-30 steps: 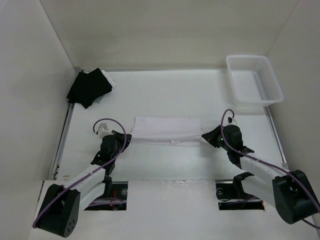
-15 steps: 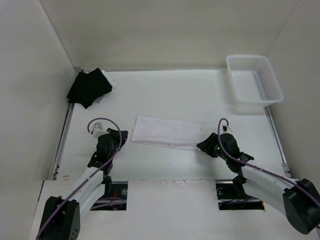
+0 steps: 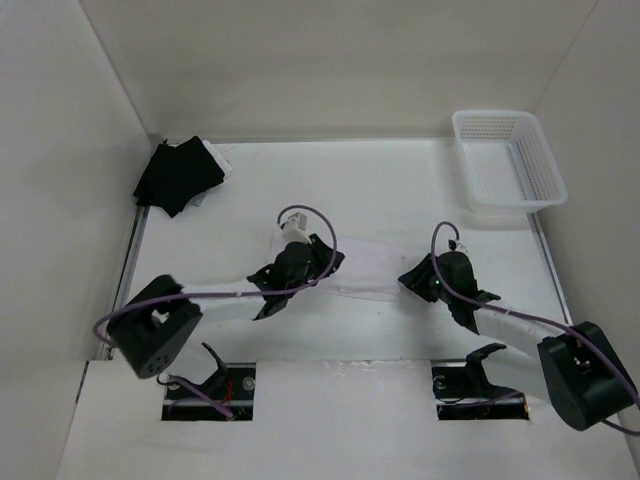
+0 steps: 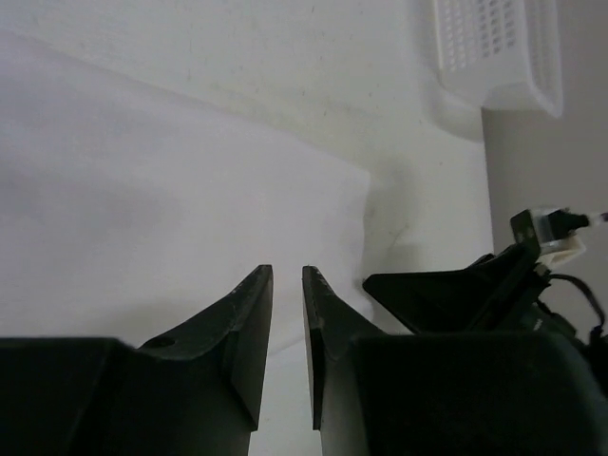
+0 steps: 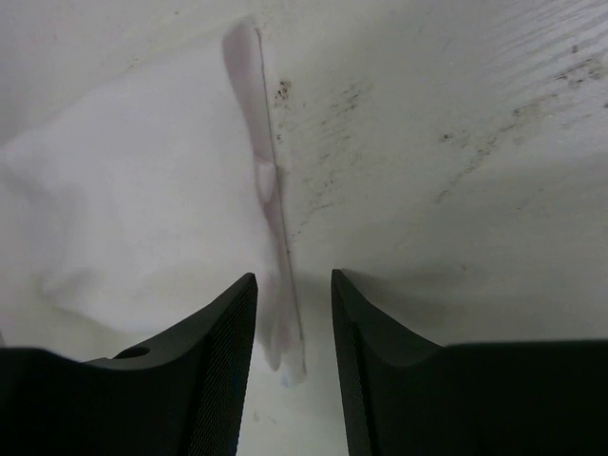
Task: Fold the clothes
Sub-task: Fold the tank top
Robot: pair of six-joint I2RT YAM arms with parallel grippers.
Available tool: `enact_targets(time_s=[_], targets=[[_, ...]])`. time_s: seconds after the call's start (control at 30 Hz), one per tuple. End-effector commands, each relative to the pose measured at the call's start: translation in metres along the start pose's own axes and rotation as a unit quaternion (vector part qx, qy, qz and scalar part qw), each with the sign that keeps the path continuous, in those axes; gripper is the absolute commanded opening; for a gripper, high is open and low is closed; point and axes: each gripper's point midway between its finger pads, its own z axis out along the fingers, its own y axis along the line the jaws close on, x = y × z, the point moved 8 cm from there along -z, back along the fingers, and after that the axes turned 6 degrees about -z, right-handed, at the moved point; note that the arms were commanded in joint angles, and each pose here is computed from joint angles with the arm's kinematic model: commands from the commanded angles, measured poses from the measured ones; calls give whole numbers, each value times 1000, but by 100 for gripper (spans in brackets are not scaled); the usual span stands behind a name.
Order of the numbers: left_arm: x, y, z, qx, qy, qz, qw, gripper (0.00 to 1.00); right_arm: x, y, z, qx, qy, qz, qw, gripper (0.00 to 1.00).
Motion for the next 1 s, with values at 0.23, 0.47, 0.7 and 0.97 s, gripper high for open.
enact_targets(time_s=[0.23, 0.47, 0.7, 0.97], targets=[[49, 23, 18, -10, 68, -19, 997, 15, -8, 17, 19, -70, 9, 43, 997, 35], [58, 41, 1, -24, 82, -21, 996, 15, -9, 19, 32, -88, 11, 78, 993, 15], [46, 40, -15, -7, 65, -16, 998, 15, -21, 21, 22, -91, -46, 76, 992, 3], [-27, 34, -46, 9, -33, -40, 999, 19, -56, 51, -13, -62, -106, -21, 992, 3]])
